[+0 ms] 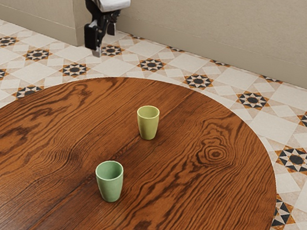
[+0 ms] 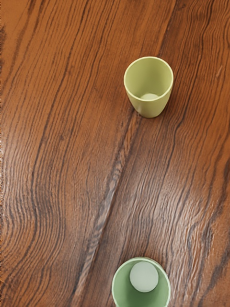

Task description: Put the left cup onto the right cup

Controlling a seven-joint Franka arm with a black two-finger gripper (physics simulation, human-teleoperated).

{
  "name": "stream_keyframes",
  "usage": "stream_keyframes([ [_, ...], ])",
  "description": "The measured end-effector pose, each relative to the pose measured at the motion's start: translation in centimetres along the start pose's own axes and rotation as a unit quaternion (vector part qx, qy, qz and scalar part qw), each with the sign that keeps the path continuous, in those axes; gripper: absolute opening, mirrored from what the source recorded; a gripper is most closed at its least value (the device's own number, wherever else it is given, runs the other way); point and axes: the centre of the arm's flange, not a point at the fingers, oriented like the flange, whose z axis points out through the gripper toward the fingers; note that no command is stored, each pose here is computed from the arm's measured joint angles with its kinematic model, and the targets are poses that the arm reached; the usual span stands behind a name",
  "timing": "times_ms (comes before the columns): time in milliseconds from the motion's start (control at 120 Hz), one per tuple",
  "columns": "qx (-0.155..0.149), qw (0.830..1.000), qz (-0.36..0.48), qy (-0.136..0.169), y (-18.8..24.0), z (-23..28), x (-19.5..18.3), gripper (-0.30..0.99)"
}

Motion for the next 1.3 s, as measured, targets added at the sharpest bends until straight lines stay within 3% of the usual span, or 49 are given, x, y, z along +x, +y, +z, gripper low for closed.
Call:
stream_keyframes([
  [167,-0.006,1.0,-0.007,-0.005,0.2,0.4,0.9,0.69],
  [433,-0.009,0.999,-0.002,-0.035,-4.6,8.8,5.1,0.69],
  [758,-0.016,1.0,0.006,-0.022,-8.8,16.8,6.6,0.69],
  [1300,-0.046,0.998,0.031,0.003,-10.4,27.1,7.7,0.69],
])
